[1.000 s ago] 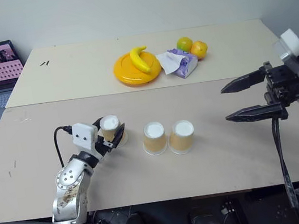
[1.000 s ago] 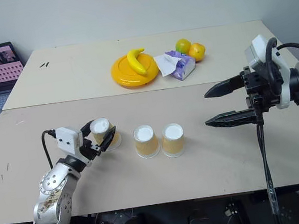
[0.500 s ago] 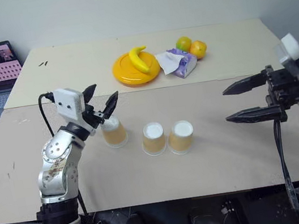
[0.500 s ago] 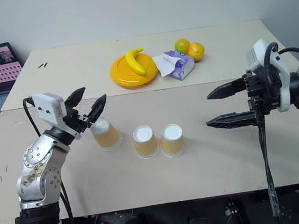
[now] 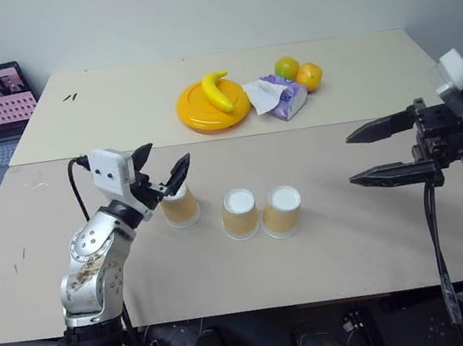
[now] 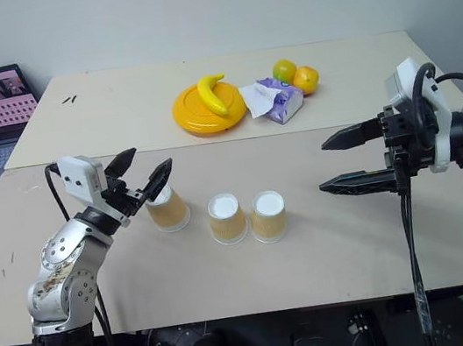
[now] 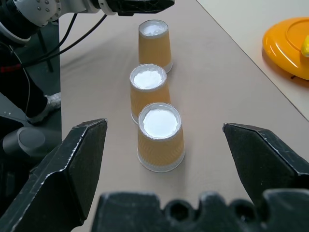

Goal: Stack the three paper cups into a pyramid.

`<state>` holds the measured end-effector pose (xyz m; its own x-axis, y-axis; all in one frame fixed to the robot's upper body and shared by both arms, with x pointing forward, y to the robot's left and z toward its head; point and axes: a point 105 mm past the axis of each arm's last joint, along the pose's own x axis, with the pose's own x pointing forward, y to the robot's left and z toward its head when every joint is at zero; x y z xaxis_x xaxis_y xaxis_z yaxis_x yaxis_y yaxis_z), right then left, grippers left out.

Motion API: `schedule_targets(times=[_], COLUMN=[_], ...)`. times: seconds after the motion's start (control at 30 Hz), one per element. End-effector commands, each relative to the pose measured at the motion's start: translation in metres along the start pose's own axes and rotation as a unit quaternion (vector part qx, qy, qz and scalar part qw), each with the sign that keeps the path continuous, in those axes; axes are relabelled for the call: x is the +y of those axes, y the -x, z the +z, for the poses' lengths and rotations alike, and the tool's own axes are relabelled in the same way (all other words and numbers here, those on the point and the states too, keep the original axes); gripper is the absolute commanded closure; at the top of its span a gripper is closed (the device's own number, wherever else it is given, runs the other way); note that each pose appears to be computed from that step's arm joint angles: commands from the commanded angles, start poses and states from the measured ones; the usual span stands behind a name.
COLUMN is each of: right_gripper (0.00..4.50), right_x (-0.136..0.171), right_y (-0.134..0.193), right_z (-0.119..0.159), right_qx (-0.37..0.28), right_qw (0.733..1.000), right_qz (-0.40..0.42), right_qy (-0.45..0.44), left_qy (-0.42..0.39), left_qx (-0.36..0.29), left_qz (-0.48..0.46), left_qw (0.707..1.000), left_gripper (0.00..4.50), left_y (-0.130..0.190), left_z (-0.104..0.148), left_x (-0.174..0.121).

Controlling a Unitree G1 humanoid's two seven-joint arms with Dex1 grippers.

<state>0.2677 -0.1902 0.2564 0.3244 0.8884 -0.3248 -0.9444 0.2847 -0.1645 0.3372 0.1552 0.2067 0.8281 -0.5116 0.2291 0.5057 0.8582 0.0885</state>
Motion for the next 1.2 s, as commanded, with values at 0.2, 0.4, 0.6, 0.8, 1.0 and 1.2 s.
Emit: schedule_targets(times=[0.2,0.4,0.6,0.8,1.0,1.2], right_gripper=[0.00,0.00,0.00,0.00,0.00,0.00], right_x=[0.001,-0.001,-0.002,-0.002,-0.002,-0.004], right_y=[0.001,-0.001,-0.003,-0.003,-0.002,-0.001], right_z=[0.010,0.011,0.012,0.013,0.013,0.013], right_qx=[-0.009,-0.009,-0.009,-0.009,-0.008,-0.008], right_qw=[1.000,0.999,0.999,0.999,0.999,0.999], right_qz=[0.000,-0.003,-0.004,-0.006,-0.011,-0.016], right_qy=[0.029,0.030,0.032,0.033,0.033,0.035], left_qy=[-0.002,-0.004,-0.007,-0.007,-0.009,-0.008], left_qx=[0.010,0.020,0.054,0.060,0.068,0.068], left_qz=[-0.002,0.005,-0.004,-0.007,-0.005,-0.006], left_qw=[1.000,1.000,0.998,0.998,0.998,0.998], left_gripper=[0.03,0.03,0.03,0.03,0.75,1.49], left_y=[0.009,0.009,0.014,0.016,0.019,0.019], left_z=[-0.006,-0.013,-0.035,-0.041,-0.049,-0.051], left_x=[-0.006,0.000,0.000,0.000,-0.001,-0.001])
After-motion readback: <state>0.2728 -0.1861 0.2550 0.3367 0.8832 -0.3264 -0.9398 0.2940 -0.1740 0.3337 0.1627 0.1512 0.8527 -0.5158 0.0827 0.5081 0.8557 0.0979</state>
